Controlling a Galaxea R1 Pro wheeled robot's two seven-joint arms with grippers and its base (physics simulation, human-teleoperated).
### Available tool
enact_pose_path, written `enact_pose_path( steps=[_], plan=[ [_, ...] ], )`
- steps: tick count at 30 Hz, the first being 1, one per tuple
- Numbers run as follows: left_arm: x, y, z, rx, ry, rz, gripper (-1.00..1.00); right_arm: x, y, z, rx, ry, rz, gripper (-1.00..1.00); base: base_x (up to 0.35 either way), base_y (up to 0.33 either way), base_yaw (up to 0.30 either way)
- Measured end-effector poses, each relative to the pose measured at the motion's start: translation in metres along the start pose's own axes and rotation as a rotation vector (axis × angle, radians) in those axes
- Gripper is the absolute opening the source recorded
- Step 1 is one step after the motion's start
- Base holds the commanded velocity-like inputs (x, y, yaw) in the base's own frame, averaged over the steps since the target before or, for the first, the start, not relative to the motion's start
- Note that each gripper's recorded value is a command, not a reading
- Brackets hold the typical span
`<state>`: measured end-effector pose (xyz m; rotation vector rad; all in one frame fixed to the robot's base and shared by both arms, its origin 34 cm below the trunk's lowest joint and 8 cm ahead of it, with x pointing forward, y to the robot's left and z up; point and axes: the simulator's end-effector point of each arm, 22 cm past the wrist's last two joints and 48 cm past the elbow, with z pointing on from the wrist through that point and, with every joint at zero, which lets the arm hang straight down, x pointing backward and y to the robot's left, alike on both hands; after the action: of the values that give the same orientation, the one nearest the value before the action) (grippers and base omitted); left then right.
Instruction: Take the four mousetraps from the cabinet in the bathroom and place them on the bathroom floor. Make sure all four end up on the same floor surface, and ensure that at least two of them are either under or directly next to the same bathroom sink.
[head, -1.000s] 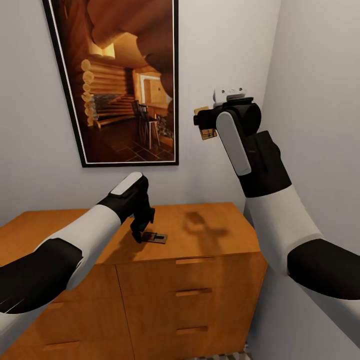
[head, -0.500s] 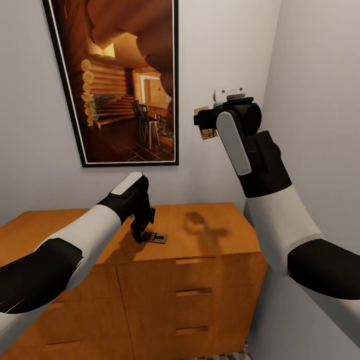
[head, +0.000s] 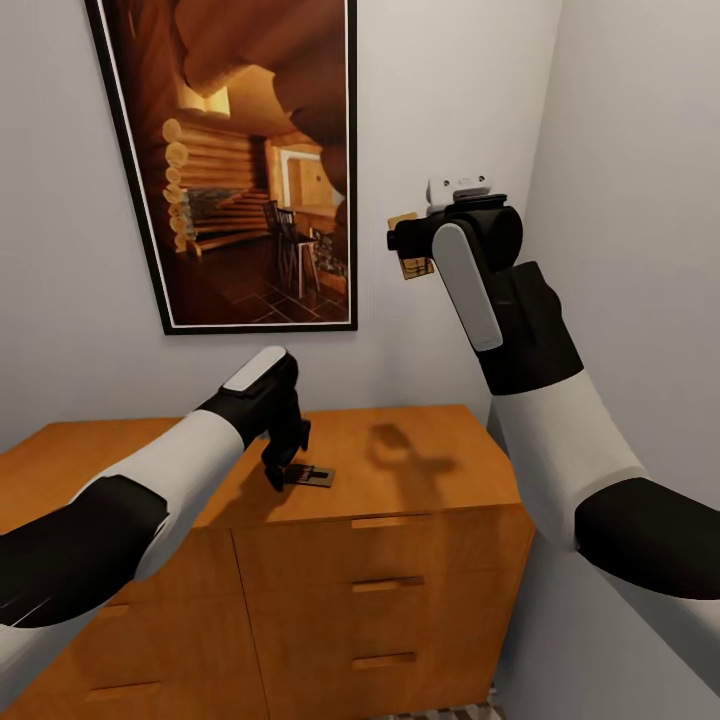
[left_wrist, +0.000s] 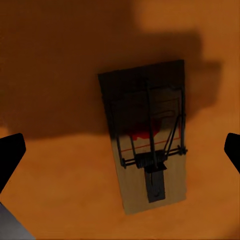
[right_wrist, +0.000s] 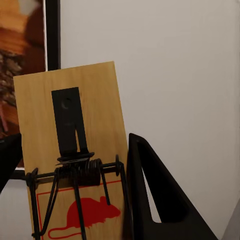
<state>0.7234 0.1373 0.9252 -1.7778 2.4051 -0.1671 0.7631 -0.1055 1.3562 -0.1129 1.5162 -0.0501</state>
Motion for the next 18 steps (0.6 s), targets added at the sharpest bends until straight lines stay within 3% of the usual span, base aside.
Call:
enact_pose_path(
  steps=[18],
  plan=[
    [-0.018, 0.008, -0.01, -0.091, -0.02, -0.067, 1.0, 0.0, 0.0, 0.0, -0.001, 0.0, 0.0, -1.0, 0.0, 0.0, 0.0]
  ],
)
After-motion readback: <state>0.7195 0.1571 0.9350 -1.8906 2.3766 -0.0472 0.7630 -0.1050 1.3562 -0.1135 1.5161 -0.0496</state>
